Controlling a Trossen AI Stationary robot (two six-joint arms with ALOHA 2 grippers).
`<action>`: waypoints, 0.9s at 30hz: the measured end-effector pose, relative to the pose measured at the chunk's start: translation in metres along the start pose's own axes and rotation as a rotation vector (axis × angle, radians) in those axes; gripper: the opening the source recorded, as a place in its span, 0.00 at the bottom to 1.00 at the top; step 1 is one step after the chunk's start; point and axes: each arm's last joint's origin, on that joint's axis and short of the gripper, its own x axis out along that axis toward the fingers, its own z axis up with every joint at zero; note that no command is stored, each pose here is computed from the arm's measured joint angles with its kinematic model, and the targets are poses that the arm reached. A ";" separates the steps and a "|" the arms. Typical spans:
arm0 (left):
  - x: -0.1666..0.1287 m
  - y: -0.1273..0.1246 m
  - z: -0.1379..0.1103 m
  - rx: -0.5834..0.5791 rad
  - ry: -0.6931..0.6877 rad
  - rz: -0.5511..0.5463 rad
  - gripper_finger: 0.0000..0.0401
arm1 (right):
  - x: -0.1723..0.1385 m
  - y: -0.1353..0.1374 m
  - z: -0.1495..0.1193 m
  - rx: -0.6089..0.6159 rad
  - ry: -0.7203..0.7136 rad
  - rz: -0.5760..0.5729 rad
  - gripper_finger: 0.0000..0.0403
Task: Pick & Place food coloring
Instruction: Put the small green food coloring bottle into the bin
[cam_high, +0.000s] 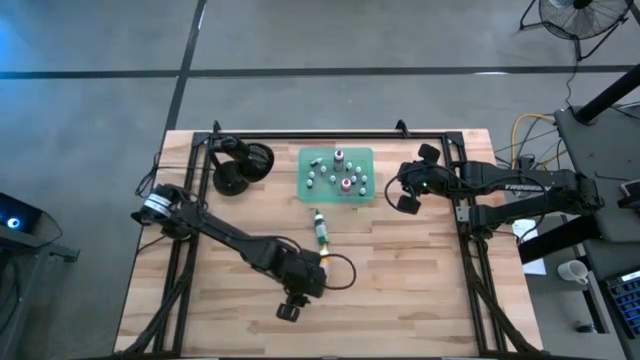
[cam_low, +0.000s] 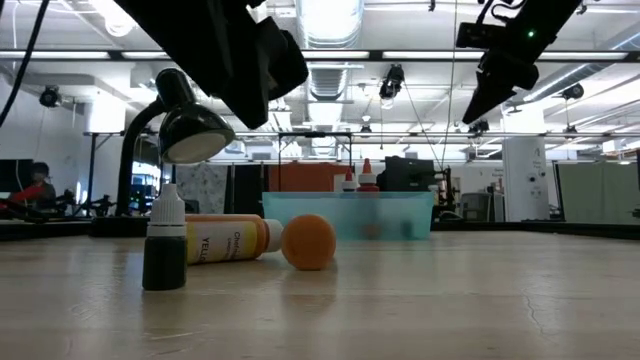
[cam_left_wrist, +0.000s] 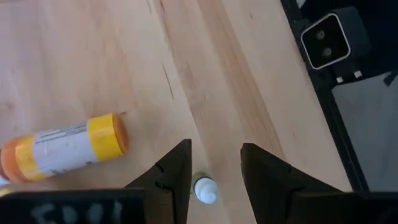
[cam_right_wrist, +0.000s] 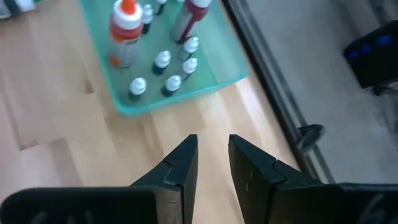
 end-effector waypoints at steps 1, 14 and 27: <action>0.000 -0.001 0.000 -0.009 0.002 0.006 0.28 | 0.000 0.000 0.000 -0.002 0.004 0.012 0.20; 0.011 -0.014 -0.021 -0.016 0.084 0.066 0.28 | 0.000 0.002 -0.001 0.053 0.013 0.060 0.20; 0.031 -0.011 -0.027 0.066 0.086 0.102 0.28 | 0.000 0.002 -0.001 0.080 0.013 0.059 0.20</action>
